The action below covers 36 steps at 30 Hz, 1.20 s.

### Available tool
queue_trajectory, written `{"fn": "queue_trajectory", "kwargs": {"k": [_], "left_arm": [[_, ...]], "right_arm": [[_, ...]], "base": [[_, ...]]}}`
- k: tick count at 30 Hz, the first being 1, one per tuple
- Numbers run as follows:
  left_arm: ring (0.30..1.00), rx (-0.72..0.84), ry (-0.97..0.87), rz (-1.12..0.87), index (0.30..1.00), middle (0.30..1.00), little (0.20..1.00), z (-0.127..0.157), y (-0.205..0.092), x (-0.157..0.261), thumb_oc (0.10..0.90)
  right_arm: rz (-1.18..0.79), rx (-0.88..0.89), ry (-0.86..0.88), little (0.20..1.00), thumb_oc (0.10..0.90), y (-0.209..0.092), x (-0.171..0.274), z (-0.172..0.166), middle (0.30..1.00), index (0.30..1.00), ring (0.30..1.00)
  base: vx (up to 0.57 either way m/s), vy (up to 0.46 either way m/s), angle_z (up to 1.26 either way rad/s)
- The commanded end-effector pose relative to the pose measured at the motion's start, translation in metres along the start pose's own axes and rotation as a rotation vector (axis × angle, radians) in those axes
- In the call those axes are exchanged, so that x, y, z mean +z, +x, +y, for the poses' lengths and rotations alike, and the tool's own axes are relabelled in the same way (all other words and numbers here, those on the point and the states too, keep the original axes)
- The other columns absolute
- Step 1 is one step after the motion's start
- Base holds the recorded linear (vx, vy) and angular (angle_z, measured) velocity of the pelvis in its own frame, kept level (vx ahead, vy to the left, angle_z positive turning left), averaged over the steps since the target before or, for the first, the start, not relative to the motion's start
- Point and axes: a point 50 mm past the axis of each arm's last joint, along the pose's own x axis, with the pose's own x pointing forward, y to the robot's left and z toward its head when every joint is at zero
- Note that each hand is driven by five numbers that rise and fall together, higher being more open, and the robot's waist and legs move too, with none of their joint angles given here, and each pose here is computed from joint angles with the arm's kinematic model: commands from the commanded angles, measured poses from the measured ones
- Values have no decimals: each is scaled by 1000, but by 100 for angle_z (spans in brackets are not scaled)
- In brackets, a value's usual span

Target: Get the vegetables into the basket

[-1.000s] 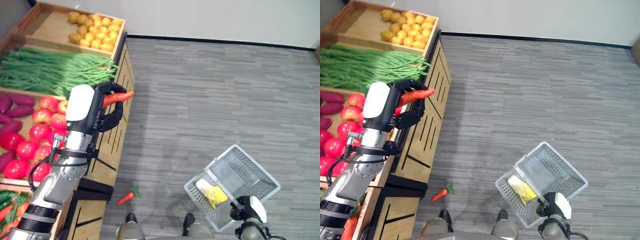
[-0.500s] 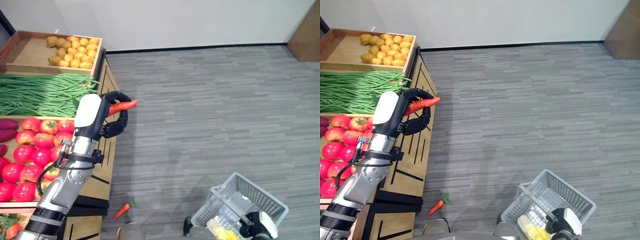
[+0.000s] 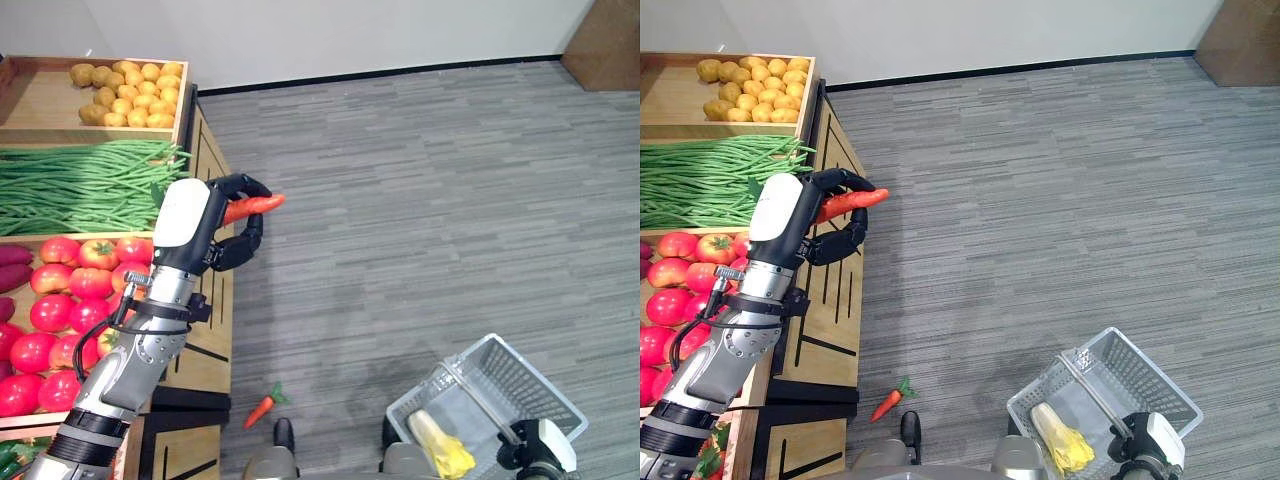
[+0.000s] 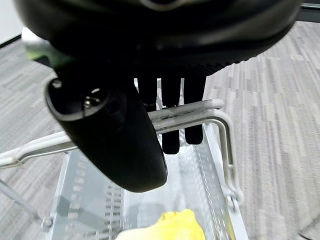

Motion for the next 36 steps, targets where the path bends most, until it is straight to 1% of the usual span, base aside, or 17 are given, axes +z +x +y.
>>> {"fn": "queue_trajectory", "kwargs": {"k": [1, 2, 4, 5, 7, 10, 12, 17, 20, 21, 25, 27, 31, 32, 33, 34, 36], "left_arm": [[300, 141, -31, -250, 300, 300, 300, 35, 28, 37, 400], [300, 135, -30, -250, 300, 300, 300, 35, 27, 37, 400], [300, 119, -23, -260, 300, 300, 300, 36, 26, 38, 400], [300, 104, -18, -269, 300, 300, 300, 35, 25, 40, 400], [300, 92, -21, -285, 300, 300, 300, 35, 25, 42, 400], [300, 69, -23, -304, 300, 300, 300, 34, 25, 45, 400], [300, 21, -51, -334, 300, 300, 300, 28, 26, 51, 400], [300, -43, -115, -391, 300, 300, 300, 20, 29, 63, 400], [300, -68, -144, -426, 300, 300, 300, 18, 30, 69, 400], [300, -105, -154, -465, 300, 300, 300, 15, 31, 76, 400], [300, -149, -175, -521, 300, 300, 300, 11, 34, 87, 400], [300, -170, -197, -555, 300, 300, 300, 7, 36, 94, 400], [300, -214, -239, -586, 300, 300, 300, -1, 36, 102, 400], [300, -236, -268, -601, 300, 300, 300, -7, 36, 107, 400], [300, -236, -267, -601, 300, 300, 300, -7, 37, 107, 400], [300, -236, -278, -599, 300, 300, 300, -9, 37, 108, 400], [300, -217, -319, -581, 300, 300, 300, -14, 40, 110, 400]], "right_arm": [[-27, -254, -19, 300, 400, 26, 2, -78, 300, 300, 300], [-57, -261, -25, 300, 400, 27, 9, -82, 300, 300, 300], [-142, -315, -52, 300, 400, 31, 22, -105, 300, 300, 300], [-224, -352, -63, 300, 400, 34, 42, -120, 300, 300, 300], [-307, -381, -88, 300, 400, 34, 59, -136, 300, 300, 300], [-416, -389, -111, 300, 400, 32, 82, -146, 300, 300, 300], [-532, -390, -147, 300, 400, 28, 109, -160, 300, 300, 300], [-659, -417, -120, 300, 400, 25, 153, -179, 300, 300, 300], [-720, -414, -107, 300, 400, 21, 172, -183, 300, 300, 300], [-791, -416, -103, 300, 400, 14, 192, -188, 300, 300, 300], [-843, -415, -95, 300, 400, 10, 212, -191, 300, 300, 300], [-887, -400, -85, 300, 400, 5, 230, -187, 300, 300, 300], [-965, -387, -145, 300, 400, -4, 255, -185, 300, 300, 300], [-991, -378, -140, 300, 400, -8, 271, -180, 300, 300, 300], [-992, -379, -140, 300, 400, -8, 271, -180, 300, 300, 300], [-990, -373, -115, 300, 400, -8, 276, -177, 300, 300, 300], [-1013, -342, 42, 300, 400, -17, 298, -165, 300, 300, 300]], "base": [[0, 0, 0], [0, 0, 0], [-8, -24, 4], [0, 0, 0], [0, 0, 0], [0, 0, 0], [0, 0, 0], [0, 0, 0], [0, 0, 0], [0, 0, 0], [0, 0, 0], [0, 0, 0], [0, 0, 0], [0, 0, 0], [0, 0, 0], [0, 0, 0], [0, 0, 0]]}}
